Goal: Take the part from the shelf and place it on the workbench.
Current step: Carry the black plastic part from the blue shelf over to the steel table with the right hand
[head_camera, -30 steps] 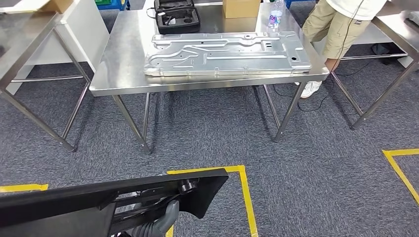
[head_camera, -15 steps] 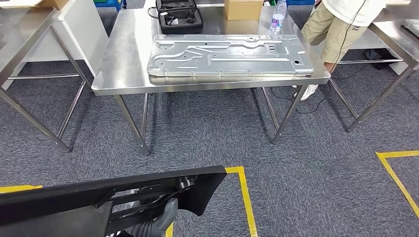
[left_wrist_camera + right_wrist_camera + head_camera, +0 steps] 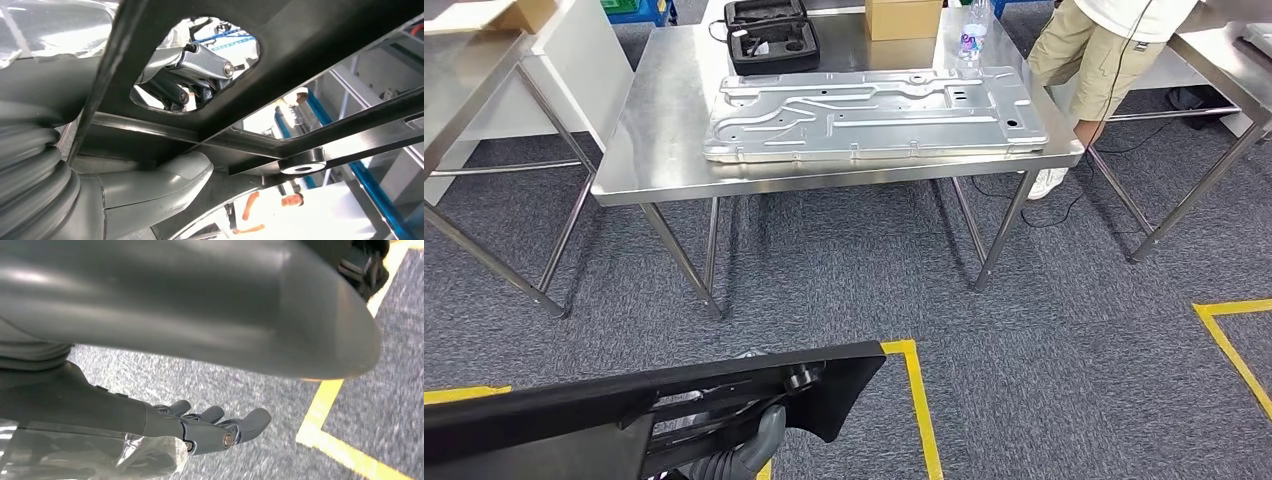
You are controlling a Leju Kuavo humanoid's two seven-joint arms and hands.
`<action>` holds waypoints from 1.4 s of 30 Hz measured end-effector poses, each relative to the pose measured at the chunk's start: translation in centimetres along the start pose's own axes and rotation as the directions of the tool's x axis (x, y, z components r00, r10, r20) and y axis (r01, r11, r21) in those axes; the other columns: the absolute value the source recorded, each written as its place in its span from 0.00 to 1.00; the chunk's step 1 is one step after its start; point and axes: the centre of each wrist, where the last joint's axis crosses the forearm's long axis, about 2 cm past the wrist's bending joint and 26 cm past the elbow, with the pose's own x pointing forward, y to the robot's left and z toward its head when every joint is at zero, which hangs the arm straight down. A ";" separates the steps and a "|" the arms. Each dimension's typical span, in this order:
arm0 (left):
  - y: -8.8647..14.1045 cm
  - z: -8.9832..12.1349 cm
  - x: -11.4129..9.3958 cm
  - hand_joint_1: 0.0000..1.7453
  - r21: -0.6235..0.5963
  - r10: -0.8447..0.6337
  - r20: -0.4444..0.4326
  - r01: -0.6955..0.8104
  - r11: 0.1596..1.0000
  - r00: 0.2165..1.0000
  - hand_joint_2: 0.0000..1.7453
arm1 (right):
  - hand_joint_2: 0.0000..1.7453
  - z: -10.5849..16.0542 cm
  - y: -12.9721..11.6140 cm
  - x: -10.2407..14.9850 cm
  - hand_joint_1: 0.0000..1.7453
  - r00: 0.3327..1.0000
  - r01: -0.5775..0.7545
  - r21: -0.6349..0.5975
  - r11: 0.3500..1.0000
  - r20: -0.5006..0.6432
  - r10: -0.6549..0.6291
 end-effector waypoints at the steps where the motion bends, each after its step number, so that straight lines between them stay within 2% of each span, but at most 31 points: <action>1: 0.0 0.0 0.0 1.00 0.000 0.000 0.000 0.000 1.000 1.000 1.00 | 0.00 0.0 0.0 0.0 0.00 1.000 0.000 0.001 1.000 -0.001 0.000; 42: 0.0 -0.1 0.1 1.00 0.002 0.001 0.006 -0.001 1.000 1.000 1.00 | 0.00 0.0 0.3 0.1 0.00 1.000 0.000 0.006 1.000 0.003 0.000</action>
